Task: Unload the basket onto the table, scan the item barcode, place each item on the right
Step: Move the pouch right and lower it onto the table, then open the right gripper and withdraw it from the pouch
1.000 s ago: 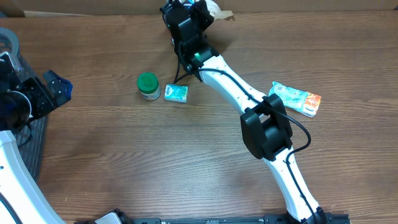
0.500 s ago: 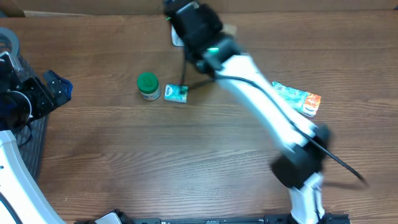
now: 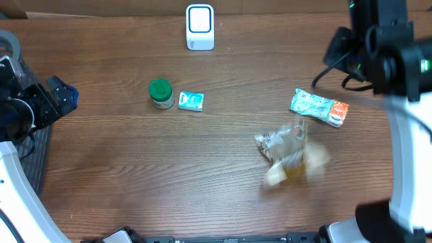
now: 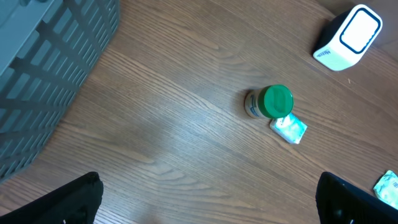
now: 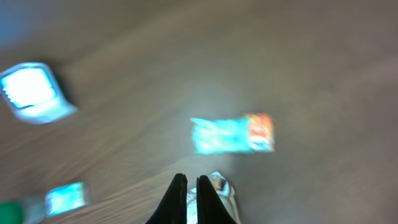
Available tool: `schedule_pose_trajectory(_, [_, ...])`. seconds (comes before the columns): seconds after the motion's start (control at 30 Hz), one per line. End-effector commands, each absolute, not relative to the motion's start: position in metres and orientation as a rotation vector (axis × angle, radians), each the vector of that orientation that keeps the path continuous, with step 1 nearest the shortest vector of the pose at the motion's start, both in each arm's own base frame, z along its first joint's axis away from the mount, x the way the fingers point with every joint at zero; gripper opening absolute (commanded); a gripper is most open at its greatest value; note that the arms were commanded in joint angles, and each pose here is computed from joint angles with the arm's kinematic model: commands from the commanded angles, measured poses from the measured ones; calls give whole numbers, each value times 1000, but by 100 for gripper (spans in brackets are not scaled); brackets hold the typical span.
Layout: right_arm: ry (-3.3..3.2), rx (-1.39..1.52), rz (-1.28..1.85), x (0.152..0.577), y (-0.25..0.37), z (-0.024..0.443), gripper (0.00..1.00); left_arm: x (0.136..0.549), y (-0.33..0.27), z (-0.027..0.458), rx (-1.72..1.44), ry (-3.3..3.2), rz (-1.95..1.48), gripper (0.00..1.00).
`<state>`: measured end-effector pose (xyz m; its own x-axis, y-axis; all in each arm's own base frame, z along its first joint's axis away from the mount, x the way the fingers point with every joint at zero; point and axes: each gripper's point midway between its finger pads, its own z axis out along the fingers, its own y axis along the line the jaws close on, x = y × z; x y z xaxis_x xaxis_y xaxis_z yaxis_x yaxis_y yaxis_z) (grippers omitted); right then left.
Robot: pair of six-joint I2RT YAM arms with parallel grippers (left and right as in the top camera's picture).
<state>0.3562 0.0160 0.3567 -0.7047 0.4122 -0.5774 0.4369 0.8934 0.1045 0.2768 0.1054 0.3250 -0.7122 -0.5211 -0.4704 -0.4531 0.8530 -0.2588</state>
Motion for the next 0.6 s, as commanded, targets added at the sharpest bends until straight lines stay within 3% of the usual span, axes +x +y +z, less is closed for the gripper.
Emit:
schedule_pose_trajectory(0.0, [2541,753,-65,369,-11,320,4,278,105,329,-678,2477,-169,99])
schedule_pose_trajectory(0.2, [2748,515,197,392,6,280,4,278,105,329,-678,2478,-169,100])
schedule_pose_trajectory(0.33, [2865,287,346,387,36,263,14,278,105,329,-678,2477,-169,99])
schedule_pose_trajectory(0.57, [3091,183,347,358,70,210,27,278,105,329,-678,2477,-169,99])
